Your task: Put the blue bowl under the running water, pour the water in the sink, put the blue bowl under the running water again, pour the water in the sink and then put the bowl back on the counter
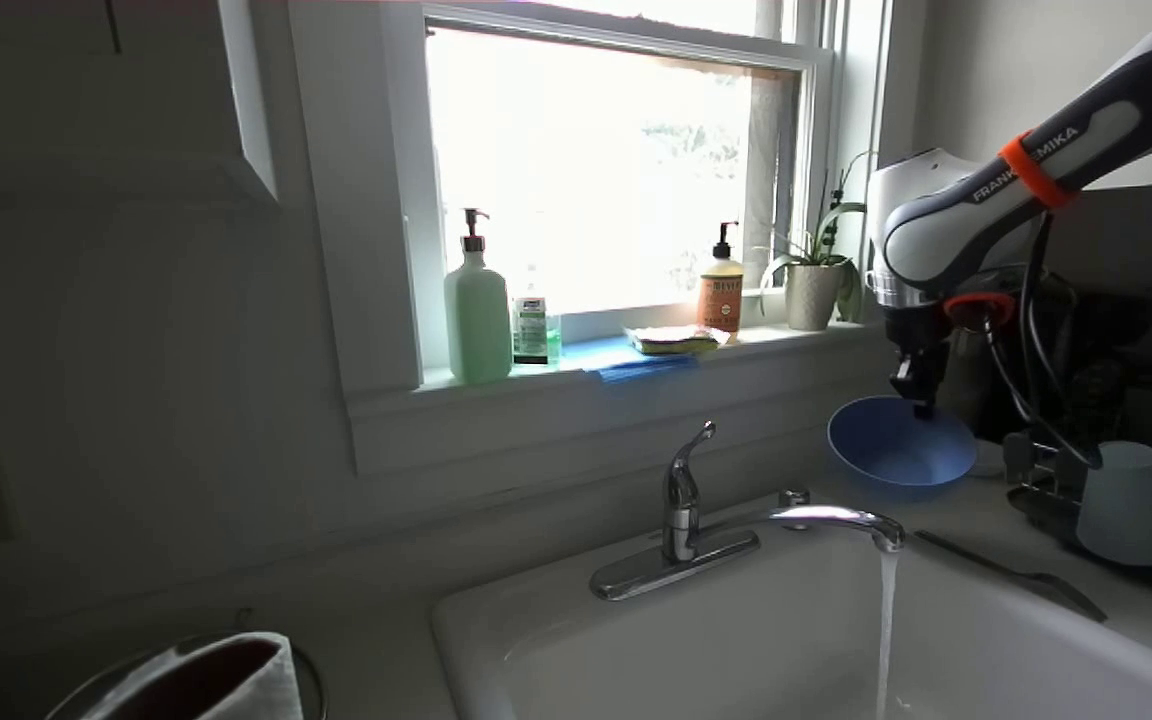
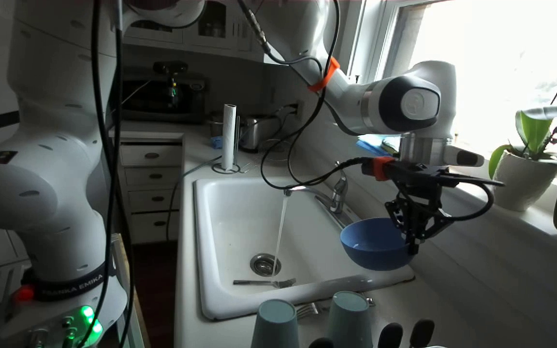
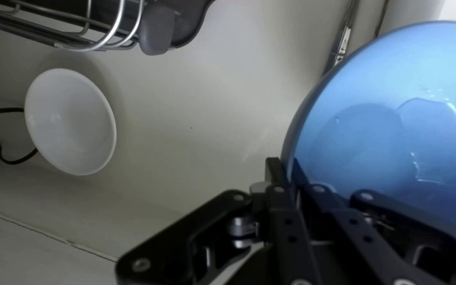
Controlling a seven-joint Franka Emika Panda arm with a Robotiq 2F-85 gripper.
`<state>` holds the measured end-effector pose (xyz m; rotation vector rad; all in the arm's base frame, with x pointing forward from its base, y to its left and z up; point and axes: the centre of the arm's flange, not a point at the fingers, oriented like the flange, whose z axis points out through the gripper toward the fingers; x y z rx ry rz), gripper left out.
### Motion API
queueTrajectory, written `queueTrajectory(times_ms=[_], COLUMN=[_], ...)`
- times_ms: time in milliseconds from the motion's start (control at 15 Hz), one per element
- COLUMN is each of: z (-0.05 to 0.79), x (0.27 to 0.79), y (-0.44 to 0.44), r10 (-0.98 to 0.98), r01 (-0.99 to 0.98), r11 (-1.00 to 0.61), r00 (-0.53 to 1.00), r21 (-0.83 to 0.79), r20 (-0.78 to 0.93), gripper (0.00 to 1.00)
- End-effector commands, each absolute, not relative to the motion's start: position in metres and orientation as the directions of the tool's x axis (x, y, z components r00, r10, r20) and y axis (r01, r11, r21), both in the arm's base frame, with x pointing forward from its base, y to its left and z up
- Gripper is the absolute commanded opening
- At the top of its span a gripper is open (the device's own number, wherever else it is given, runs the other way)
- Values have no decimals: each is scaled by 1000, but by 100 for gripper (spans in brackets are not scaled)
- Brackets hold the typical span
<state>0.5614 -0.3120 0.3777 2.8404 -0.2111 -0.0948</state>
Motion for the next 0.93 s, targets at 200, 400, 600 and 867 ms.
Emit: queueTrajectory(times_ms=[200,400,600,867], z=[369,364,360,347], x=[567,562,560,562], y=[-370,-398,-420,-435], r10=[-217,-252,-273,-313], r01=[-189,-224,-253,-298], r11=[-955,-952,-951,-941], r00=[970,961,956,946], r21=[228,211,178,163], r20=[-107,-115,-102,-80], gripper=[1,1,1,1])
